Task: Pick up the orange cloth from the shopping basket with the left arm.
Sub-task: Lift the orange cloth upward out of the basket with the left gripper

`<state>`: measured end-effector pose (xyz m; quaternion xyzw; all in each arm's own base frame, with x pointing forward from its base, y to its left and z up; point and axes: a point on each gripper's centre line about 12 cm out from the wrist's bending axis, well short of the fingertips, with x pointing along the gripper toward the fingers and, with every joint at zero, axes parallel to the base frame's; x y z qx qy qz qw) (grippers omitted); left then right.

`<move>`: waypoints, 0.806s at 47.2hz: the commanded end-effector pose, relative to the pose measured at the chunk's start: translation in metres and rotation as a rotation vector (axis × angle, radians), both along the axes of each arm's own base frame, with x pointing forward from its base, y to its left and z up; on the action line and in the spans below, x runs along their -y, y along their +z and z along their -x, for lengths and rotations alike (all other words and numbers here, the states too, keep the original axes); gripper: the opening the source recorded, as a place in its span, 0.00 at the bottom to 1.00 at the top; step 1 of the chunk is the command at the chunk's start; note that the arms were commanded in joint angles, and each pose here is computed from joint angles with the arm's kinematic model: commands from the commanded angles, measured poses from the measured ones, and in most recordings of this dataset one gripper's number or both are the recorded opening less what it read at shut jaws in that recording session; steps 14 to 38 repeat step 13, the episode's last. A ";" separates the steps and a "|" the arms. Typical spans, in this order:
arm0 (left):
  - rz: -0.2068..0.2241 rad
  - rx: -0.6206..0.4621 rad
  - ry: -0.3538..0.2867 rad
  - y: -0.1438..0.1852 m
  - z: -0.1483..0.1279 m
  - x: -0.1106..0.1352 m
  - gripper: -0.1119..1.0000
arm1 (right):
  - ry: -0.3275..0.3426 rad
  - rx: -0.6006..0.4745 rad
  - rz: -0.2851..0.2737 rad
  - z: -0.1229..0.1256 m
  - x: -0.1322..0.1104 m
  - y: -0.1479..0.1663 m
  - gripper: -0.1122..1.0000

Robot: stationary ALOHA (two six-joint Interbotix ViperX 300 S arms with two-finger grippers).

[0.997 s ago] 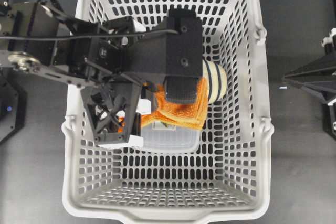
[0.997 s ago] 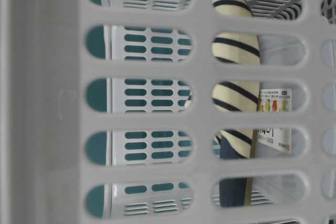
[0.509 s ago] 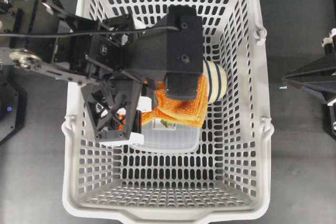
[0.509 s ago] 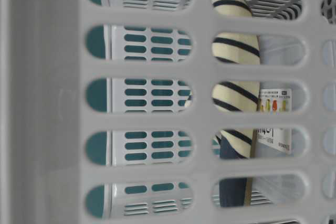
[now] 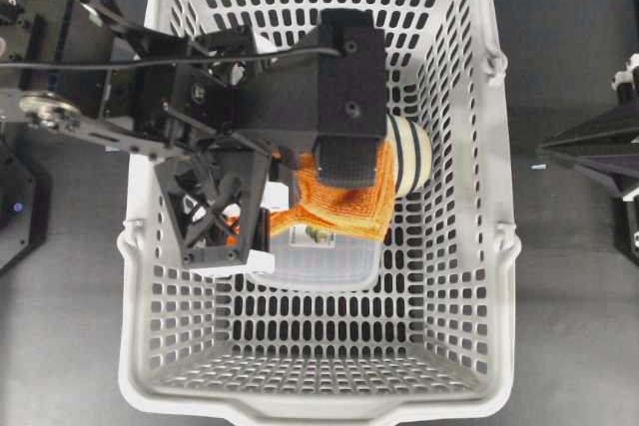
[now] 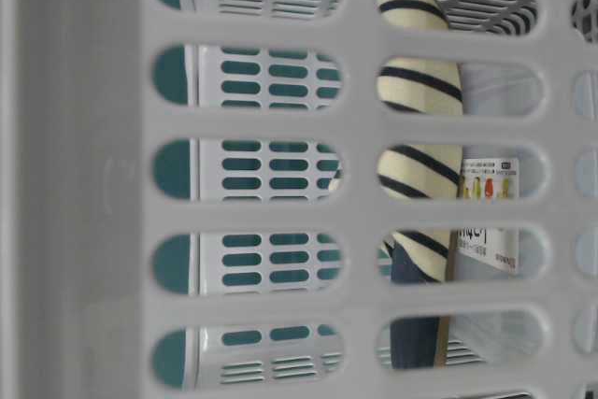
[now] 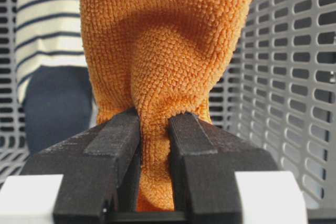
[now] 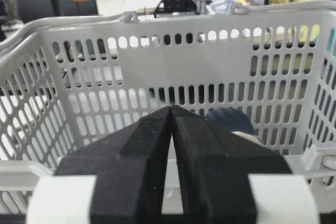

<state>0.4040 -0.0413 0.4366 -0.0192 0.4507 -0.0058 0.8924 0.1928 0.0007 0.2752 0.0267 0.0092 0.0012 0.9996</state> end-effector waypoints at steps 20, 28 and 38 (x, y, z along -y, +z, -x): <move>0.000 0.028 -0.001 0.010 0.005 0.000 0.21 | 0.001 0.012 -0.005 -0.001 0.000 0.003 0.10; 0.000 0.028 -0.001 0.010 0.005 0.000 0.21 | 0.001 0.012 -0.005 -0.001 0.000 0.003 0.10; 0.000 0.028 -0.001 0.010 0.005 0.000 0.21 | 0.001 0.012 -0.005 -0.001 0.000 0.003 0.10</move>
